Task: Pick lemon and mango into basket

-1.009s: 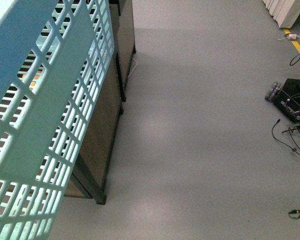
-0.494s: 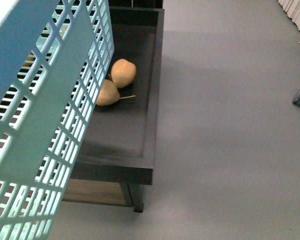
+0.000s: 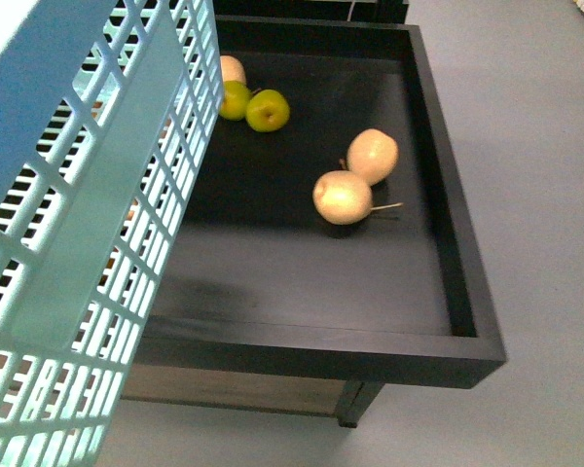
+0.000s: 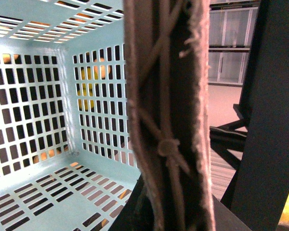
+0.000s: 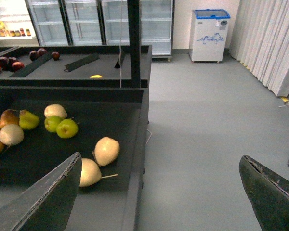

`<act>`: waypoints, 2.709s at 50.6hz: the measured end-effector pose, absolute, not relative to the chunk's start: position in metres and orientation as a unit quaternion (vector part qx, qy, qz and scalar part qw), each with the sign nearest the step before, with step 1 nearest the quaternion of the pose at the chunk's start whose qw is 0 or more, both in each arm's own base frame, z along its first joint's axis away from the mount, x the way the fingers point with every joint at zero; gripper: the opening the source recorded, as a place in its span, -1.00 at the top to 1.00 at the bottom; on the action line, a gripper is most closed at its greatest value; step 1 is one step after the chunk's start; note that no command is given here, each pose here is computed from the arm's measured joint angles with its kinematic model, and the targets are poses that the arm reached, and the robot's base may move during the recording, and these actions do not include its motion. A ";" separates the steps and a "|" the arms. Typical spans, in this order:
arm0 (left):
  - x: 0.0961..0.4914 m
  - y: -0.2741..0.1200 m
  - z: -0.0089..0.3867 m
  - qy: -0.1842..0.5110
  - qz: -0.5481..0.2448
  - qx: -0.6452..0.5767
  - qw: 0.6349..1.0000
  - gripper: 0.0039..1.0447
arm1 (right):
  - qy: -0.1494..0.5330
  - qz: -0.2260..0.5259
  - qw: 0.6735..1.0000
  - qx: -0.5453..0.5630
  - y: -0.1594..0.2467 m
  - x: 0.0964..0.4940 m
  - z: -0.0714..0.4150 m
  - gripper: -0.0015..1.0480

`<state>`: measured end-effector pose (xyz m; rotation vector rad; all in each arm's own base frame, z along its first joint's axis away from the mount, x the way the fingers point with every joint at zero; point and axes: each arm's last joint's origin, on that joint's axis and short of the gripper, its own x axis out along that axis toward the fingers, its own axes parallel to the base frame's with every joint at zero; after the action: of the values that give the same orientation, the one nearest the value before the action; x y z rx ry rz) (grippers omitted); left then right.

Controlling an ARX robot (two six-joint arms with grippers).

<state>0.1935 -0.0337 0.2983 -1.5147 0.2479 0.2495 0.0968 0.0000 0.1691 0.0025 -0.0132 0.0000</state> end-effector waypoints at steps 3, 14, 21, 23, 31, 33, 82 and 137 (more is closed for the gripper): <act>0.194 -0.034 0.298 0.112 0.113 -0.683 0.713 0.91 | -0.007 0.000 1.000 0.001 0.000 0.097 0.169 -0.83; 0.194 -0.034 0.298 0.111 0.113 -0.683 0.713 0.91 | -0.007 -0.001 1.000 0.001 0.000 0.097 0.169 -0.83; 0.194 -0.034 0.298 0.112 0.112 -0.684 0.712 0.91 | -0.007 0.000 1.000 0.001 0.000 0.097 0.169 -0.83; 0.194 -0.034 0.298 0.111 0.114 -0.683 0.713 0.91 | -0.006 0.000 1.000 0.001 0.000 0.097 0.169 -0.83; 0.194 -0.034 0.298 0.111 0.114 -0.682 0.714 0.91 | -0.007 -0.001 1.000 0.001 0.000 0.097 0.169 -0.83; 0.194 -0.034 0.298 0.111 0.113 -0.682 0.714 0.91 | -0.006 -0.001 1.000 0.001 0.000 0.097 0.169 -0.83; 0.194 -0.034 0.299 0.111 0.112 -0.683 0.713 0.91 | -0.007 0.000 1.000 0.001 0.000 0.097 0.169 -0.83; 0.205 -0.043 0.305 0.210 0.193 -0.505 0.815 0.91 | -0.006 0.000 1.000 0.001 0.000 0.097 0.169 -0.83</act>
<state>0.2045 -0.0434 0.3047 -1.0778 0.4475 0.4126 0.0968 0.0000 0.1688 0.0029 -0.0128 0.0004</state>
